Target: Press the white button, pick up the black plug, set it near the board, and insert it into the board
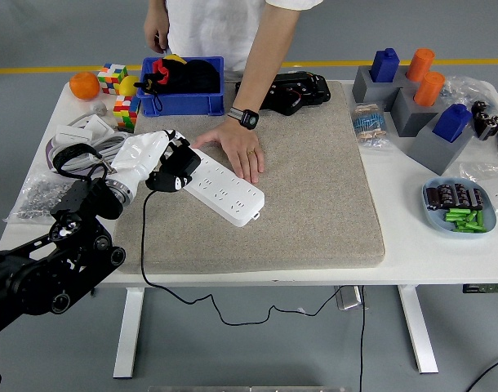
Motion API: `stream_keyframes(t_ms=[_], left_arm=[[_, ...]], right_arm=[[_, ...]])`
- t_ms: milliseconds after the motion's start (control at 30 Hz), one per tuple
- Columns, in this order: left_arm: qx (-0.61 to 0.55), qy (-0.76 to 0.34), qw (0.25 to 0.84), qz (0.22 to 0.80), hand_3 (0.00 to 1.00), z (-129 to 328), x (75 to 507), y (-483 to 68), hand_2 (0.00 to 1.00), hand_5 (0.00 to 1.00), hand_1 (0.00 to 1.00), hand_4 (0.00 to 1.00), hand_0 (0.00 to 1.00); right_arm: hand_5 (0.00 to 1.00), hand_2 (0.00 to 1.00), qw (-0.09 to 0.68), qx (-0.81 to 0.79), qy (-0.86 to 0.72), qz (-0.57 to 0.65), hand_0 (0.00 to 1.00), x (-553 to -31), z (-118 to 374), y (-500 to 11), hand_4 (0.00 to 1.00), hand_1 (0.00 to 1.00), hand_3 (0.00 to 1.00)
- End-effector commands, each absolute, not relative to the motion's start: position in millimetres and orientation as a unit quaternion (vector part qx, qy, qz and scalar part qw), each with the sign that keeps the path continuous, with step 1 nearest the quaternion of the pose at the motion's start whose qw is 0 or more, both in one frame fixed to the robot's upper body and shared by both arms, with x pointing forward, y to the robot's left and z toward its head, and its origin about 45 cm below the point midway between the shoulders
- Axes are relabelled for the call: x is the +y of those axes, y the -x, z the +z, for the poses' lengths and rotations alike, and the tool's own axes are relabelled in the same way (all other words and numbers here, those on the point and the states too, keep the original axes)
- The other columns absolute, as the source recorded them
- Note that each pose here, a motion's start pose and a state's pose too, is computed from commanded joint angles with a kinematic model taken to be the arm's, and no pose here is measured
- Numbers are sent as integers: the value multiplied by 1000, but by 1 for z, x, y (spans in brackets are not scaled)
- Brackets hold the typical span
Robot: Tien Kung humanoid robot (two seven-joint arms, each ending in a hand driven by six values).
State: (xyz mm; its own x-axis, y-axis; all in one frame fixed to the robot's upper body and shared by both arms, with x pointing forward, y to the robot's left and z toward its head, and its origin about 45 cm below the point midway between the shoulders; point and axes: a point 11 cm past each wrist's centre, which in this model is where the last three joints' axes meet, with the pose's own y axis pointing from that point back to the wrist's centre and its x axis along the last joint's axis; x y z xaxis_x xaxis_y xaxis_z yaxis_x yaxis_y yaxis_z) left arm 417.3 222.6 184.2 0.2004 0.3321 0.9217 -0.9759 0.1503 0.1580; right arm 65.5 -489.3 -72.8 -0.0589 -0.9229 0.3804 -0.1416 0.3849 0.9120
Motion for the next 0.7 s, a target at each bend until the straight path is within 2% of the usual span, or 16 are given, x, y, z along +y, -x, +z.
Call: stream_keyframes(t_ms=[700], left_arm=[[-380,-452,648,481,562,159,223,-425,313,2,257,548,259]], right_arm=[[417,638,549,-627,-425,-354,591,-492,-71,-68,668,593,590]])
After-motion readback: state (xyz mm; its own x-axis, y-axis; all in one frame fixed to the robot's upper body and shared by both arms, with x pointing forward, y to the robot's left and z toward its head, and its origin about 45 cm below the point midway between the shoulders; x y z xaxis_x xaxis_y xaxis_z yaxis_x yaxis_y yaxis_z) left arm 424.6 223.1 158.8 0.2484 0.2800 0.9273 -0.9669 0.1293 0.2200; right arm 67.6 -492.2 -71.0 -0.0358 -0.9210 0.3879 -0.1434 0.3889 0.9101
